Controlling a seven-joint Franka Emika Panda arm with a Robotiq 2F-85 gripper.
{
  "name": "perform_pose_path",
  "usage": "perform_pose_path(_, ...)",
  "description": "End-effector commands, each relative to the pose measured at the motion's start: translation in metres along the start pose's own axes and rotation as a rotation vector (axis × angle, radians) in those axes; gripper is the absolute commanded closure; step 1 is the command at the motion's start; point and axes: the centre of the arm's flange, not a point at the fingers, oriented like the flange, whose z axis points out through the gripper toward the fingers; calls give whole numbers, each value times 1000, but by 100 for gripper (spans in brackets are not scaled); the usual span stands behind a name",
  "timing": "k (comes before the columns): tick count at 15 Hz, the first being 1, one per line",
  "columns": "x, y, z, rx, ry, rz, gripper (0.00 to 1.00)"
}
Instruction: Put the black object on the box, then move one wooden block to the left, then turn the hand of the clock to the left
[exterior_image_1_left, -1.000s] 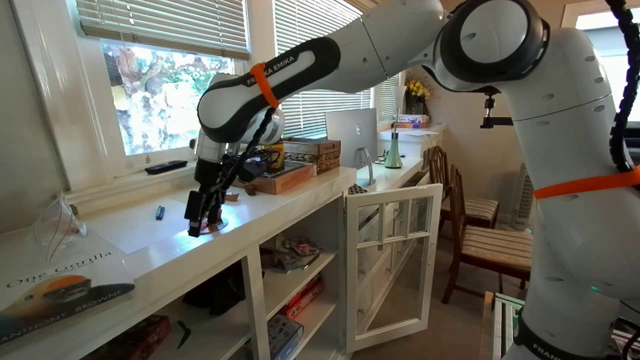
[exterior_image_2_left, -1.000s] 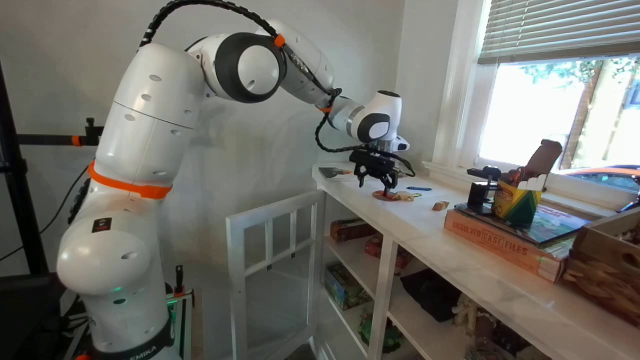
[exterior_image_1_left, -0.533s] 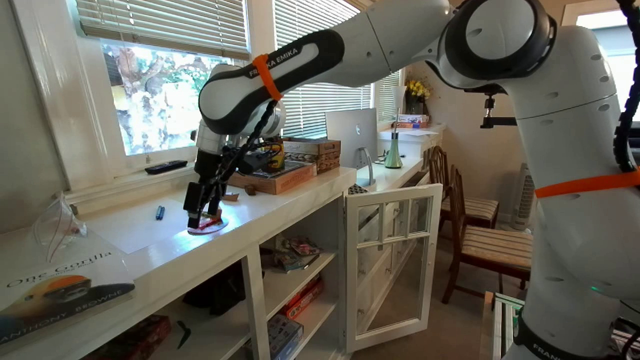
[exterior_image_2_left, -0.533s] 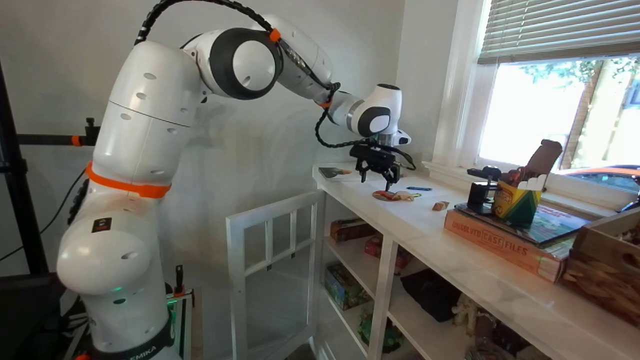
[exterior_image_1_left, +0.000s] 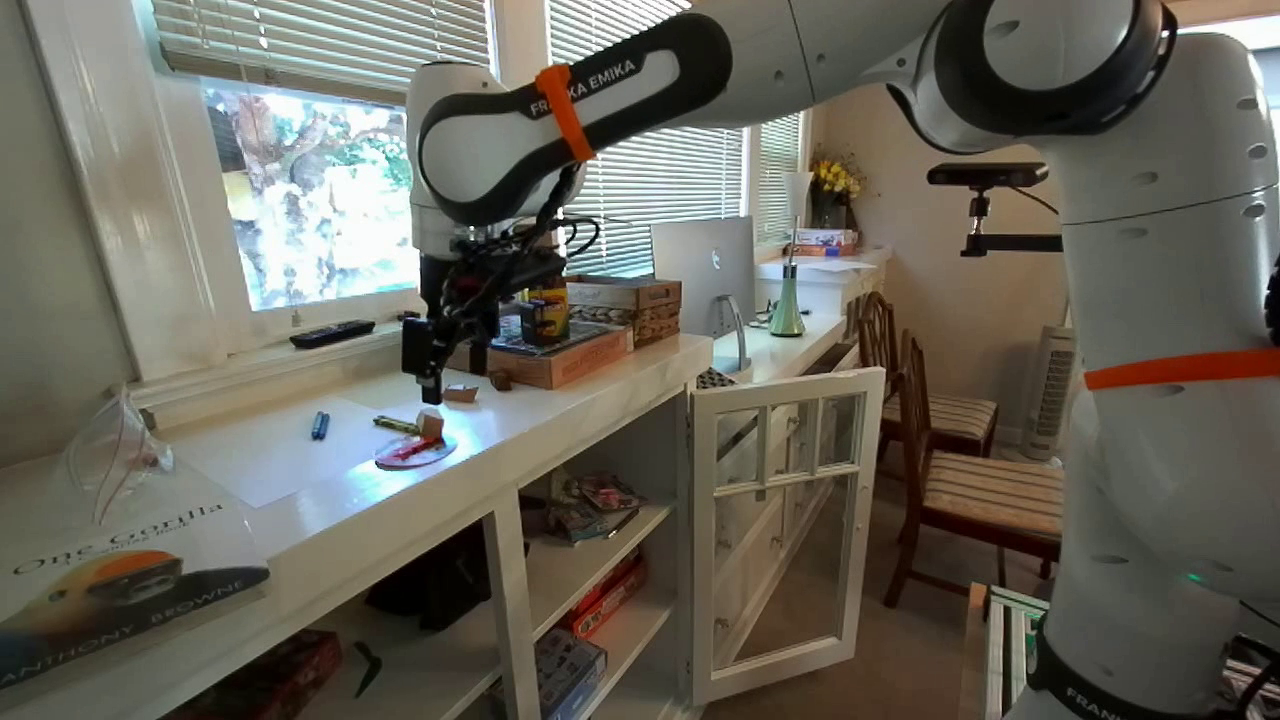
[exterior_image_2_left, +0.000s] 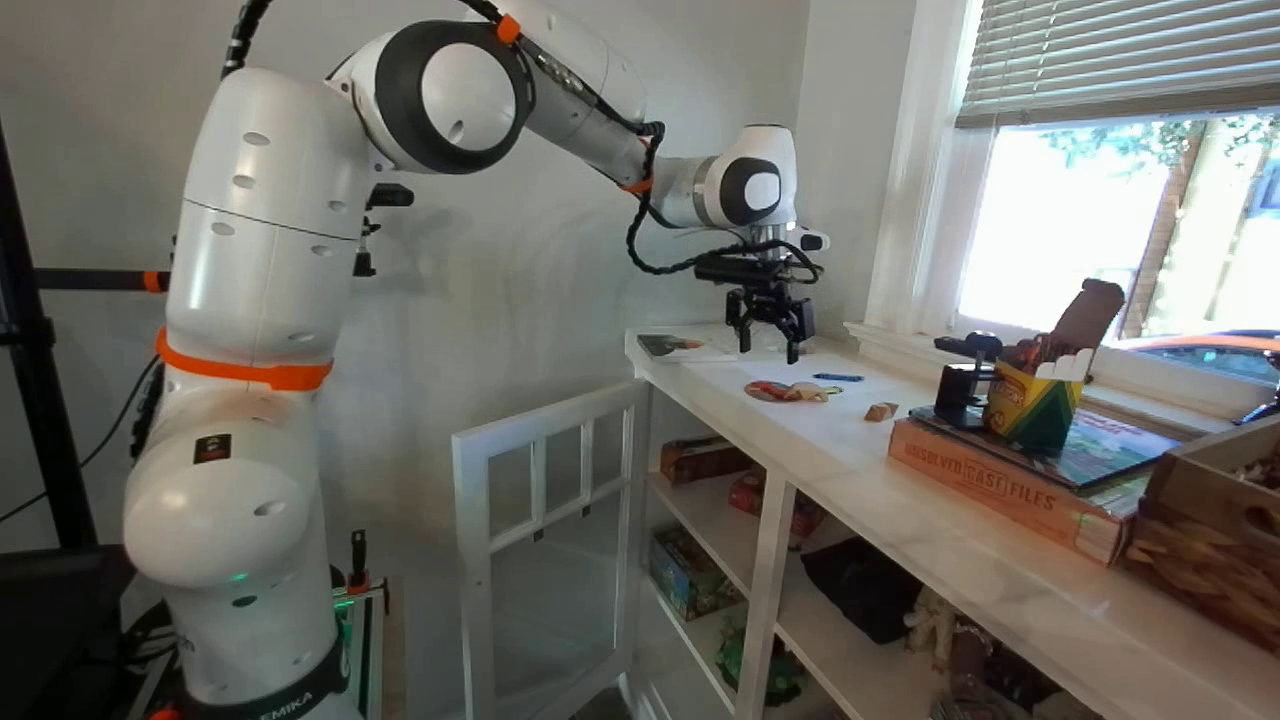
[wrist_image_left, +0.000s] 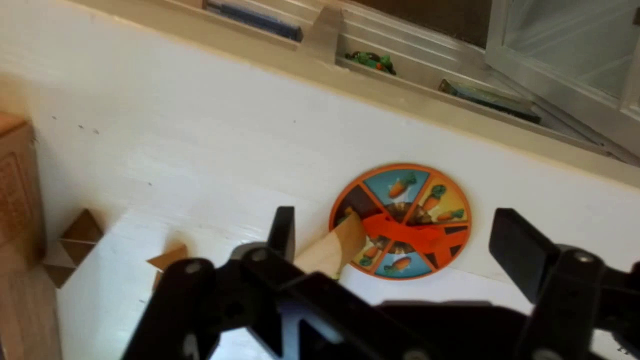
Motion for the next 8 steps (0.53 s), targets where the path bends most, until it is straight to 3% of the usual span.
perform_pose_path(1, -17, -1, -26, -19, -87, 104, 0)
perform_pose_path(5, -33, 2, -59, 5, -108, 174, 0)
perform_pose_path(8, -41, 4, -75, 7, -76, 206, 0)
